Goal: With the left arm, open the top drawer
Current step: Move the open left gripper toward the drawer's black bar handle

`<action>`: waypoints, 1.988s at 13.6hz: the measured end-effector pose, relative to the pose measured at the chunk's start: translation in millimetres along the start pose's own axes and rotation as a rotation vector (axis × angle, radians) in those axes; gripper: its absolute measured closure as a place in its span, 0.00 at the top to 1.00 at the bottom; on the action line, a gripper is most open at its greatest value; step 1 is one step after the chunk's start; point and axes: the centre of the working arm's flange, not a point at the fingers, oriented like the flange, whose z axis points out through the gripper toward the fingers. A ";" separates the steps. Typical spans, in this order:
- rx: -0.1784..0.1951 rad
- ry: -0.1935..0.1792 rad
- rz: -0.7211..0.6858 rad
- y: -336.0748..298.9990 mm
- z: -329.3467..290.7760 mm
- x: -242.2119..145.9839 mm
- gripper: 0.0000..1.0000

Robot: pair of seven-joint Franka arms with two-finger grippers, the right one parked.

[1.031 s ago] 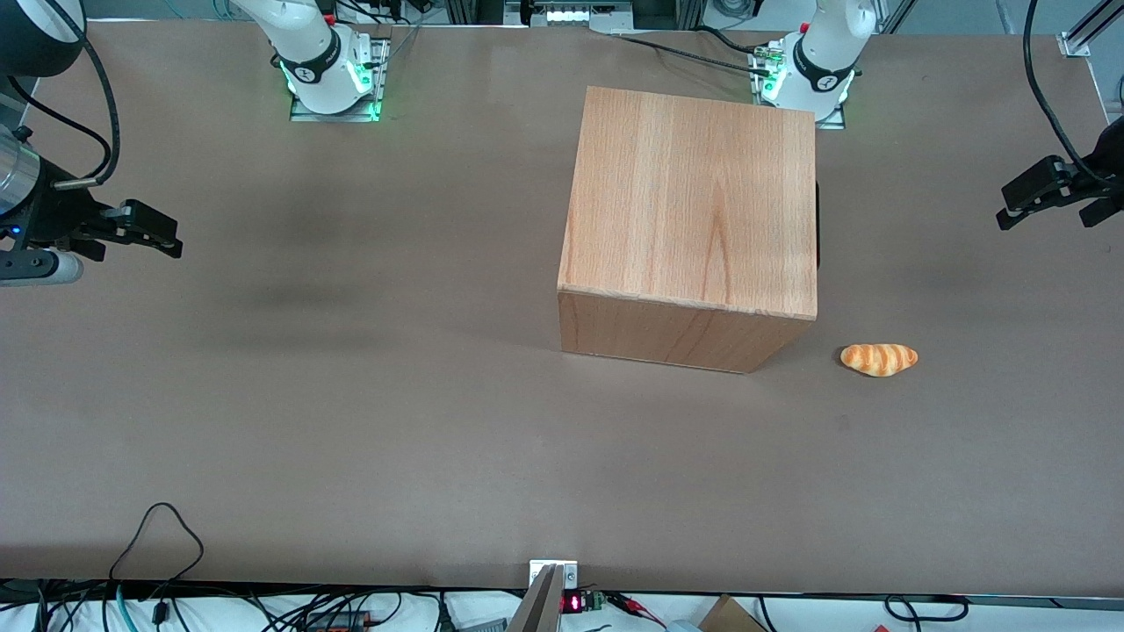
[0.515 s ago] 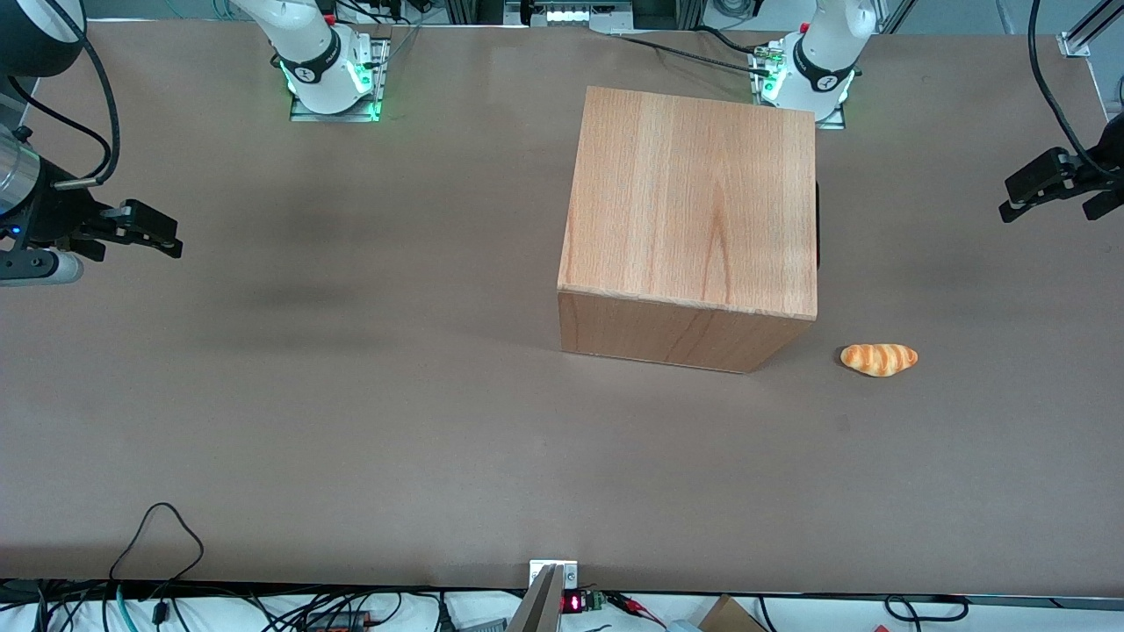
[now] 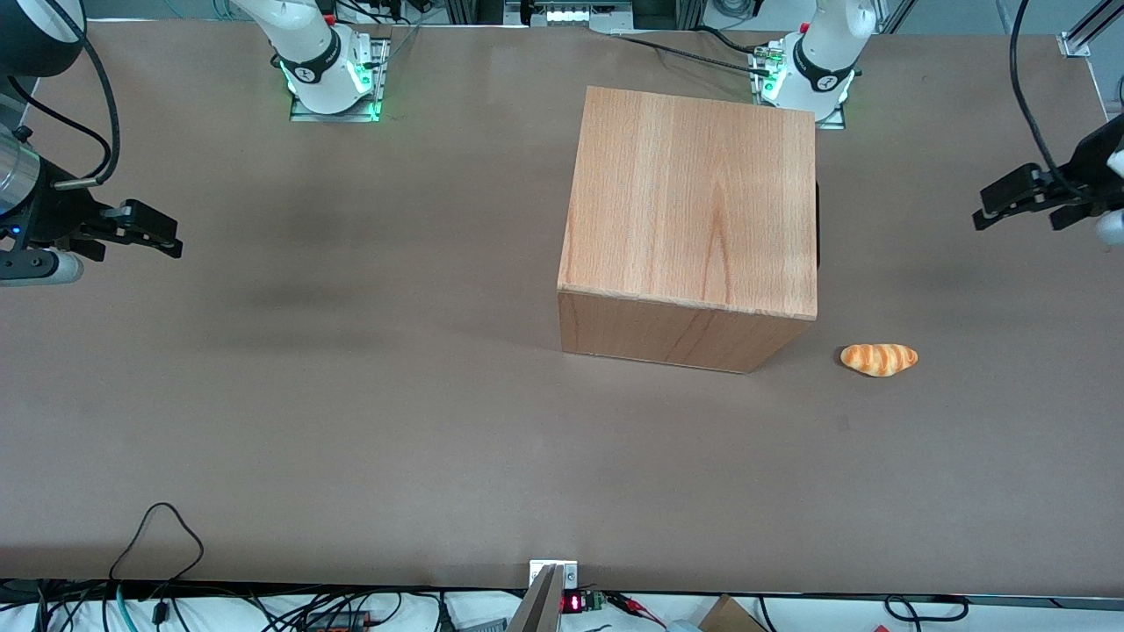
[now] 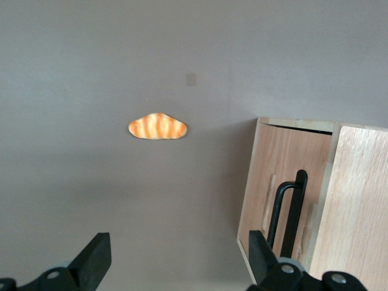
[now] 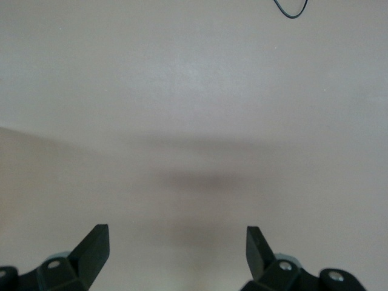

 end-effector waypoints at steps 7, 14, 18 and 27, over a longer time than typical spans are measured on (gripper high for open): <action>-0.083 -0.108 0.006 13.1 59.8 6.2 1.00; -0.106 -0.159 0.042 43.1 127.8 1.4 1.00; -0.131 -0.174 0.048 55.0 153.8 -3.3 1.00; -0.134 -0.199 0.072 68.0 181.5 -11.0 1.00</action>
